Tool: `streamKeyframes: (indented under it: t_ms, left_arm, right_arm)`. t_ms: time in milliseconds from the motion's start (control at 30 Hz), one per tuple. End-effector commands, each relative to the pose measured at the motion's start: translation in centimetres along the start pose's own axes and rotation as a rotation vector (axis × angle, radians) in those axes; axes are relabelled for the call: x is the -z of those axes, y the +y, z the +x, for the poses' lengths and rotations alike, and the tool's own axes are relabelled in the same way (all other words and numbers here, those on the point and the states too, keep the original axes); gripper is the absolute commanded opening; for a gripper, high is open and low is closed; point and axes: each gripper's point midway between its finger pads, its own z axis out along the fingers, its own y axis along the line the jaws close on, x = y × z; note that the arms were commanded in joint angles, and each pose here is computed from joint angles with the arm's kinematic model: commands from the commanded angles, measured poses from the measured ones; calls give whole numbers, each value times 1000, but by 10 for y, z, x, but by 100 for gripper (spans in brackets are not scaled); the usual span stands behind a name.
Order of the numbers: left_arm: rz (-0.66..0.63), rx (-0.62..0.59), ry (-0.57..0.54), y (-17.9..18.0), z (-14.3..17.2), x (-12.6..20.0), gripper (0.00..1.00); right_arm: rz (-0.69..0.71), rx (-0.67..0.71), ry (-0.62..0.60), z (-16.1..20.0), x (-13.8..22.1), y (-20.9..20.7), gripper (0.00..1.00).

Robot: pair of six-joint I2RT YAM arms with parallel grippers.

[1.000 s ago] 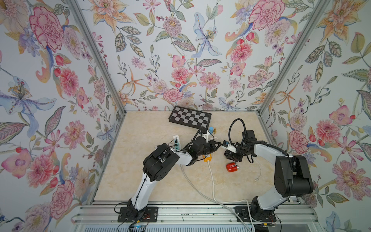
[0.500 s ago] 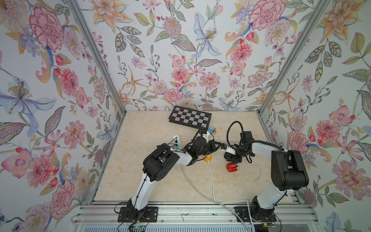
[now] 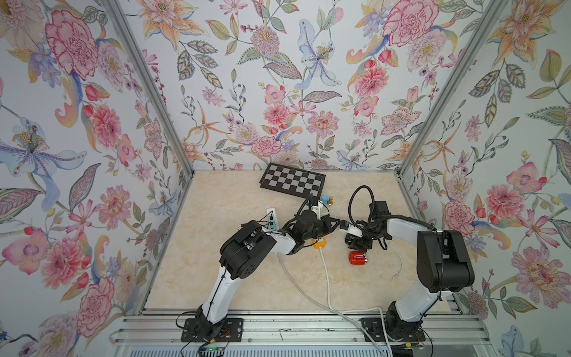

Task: Unplug the electric shaver
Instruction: Place the electric shaver at the center of the board.

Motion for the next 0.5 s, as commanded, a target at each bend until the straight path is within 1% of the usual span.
streamKeyframes:
  t_ms: [0, 133, 233, 400, 467]
  left_arm:
    - [-17, -12, 57, 7, 14, -2, 0]
    - [-13, -22, 63, 5, 14, -4, 0]
    - [-27, -36, 75, 8, 15, -7, 1]
    - [-51, -72, 113, 16, 20, -15, 12]
    - [-66, -94, 123, 17, 21, -16, 20]
  right_arm:
    - [47, 1, -60, -21, 19, -12, 84]
    - [106, 1, -87, -32, 39, -19, 85]
    - [155, -34, -120, -42, 59, -24, 85]
    - [213, -129, -133, -38, 76, -17, 83]
    - [276, -182, -151, -35, 86, -21, 83]
